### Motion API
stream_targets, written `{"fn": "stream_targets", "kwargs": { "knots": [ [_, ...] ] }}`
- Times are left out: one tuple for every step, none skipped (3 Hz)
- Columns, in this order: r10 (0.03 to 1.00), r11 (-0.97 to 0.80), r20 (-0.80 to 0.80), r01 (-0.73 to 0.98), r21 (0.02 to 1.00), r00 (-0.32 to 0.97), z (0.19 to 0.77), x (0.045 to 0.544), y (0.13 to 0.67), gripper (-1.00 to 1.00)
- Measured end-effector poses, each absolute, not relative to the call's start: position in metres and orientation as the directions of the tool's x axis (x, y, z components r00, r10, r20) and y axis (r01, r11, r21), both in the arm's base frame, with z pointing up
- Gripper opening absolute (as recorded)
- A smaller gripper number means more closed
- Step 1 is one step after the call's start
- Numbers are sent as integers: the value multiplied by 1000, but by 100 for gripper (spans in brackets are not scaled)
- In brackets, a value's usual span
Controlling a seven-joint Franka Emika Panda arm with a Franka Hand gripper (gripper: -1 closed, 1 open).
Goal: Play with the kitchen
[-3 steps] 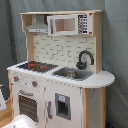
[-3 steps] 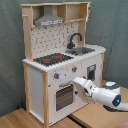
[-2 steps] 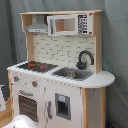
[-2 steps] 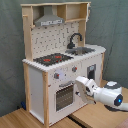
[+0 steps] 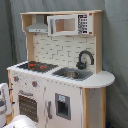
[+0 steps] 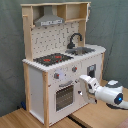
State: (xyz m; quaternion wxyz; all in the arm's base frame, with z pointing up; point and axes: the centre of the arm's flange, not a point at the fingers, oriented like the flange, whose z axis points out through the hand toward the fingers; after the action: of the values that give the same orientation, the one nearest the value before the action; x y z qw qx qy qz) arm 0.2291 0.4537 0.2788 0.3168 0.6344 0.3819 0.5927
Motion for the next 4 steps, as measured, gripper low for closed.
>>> {"fn": "stream_targets", "kwargs": {
  "knots": [
    [830, -558, 557, 100, 824, 40, 267, 238, 429, 100],
    [777, -629, 625, 72, 774, 76, 267, 259, 415, 100],
    [778, -628, 624, 87, 773, 74, 260, 279, 405, 100],
    [767, -641, 633, 83, 763, 107, 247, 304, 399, 100]
  ]
}}
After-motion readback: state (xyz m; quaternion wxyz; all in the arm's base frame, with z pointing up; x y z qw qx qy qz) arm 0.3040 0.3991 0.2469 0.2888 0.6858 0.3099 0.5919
